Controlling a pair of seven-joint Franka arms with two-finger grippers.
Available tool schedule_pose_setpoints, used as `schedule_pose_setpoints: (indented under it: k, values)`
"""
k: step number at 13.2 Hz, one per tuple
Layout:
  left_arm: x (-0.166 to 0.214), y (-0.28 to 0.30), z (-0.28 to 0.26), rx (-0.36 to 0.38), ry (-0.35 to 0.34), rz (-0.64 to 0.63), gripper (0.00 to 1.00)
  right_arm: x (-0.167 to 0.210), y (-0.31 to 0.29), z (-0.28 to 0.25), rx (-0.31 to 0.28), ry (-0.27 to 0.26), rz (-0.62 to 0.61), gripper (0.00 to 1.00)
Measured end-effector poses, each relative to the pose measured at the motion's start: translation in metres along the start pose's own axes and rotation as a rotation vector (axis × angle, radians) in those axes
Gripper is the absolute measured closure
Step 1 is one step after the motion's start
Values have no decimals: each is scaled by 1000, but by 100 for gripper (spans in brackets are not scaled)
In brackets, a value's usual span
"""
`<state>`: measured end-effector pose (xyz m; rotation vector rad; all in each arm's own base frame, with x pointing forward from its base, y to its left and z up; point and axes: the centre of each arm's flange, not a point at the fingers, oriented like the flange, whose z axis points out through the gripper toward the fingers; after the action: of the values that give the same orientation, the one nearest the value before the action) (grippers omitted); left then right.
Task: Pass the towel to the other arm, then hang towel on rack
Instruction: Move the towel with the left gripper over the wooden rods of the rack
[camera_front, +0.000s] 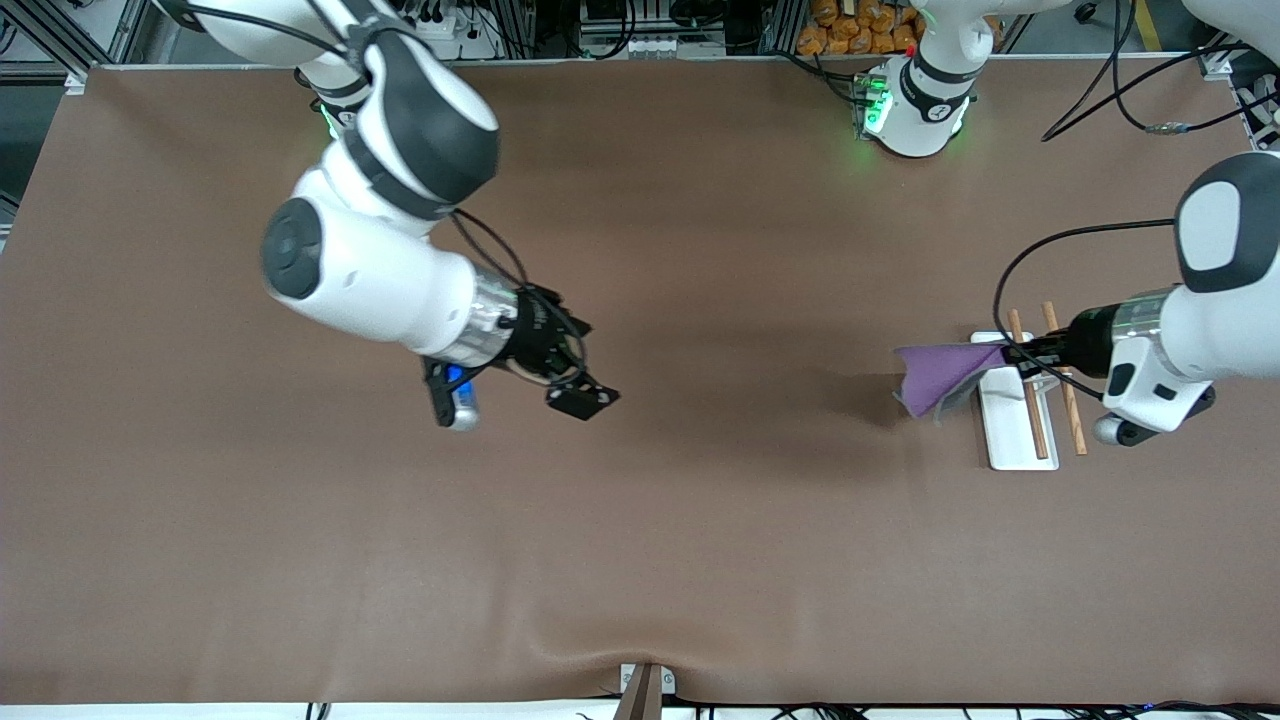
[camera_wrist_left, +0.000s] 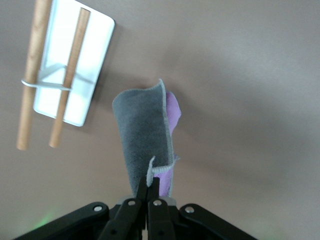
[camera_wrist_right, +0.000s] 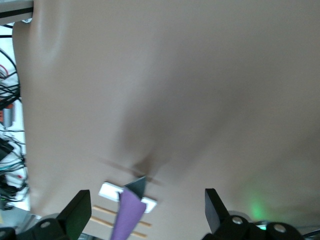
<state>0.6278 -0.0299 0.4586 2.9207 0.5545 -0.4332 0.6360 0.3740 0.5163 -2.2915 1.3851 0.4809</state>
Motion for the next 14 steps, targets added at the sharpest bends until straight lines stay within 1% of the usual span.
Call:
schedule_pose_setpoints:
  k: [2,3,5,8,9,10,12,13,14]
  values:
    - [10,-28,-3,-7,-6,28,98,14,6,-16,-39,4,-68,0]
    - [15,-43,-6,-13,-9,41,98,21,10,-23,-59,20,-104,0]
    - [21,-67,-9,-21,-11,62,98,36,18,-32,-126,78,-200,0]
    - [27,-89,-13,-17,-6,97,98,49,34,-43,-252,188,-327,0]
    - [28,-95,-14,-19,-3,105,98,52,36,-45,-273,210,-358,0]
    - [30,-101,-16,-17,0,116,98,55,36,-47,-281,216,-408,0]
    - [32,-114,-20,2,10,142,98,71,37,-61,-289,208,-546,0]
    - [33,-119,-21,5,14,151,98,85,39,-77,-286,205,-596,0]
    - [34,-124,-23,7,16,158,98,98,43,-94,-285,202,-619,0]
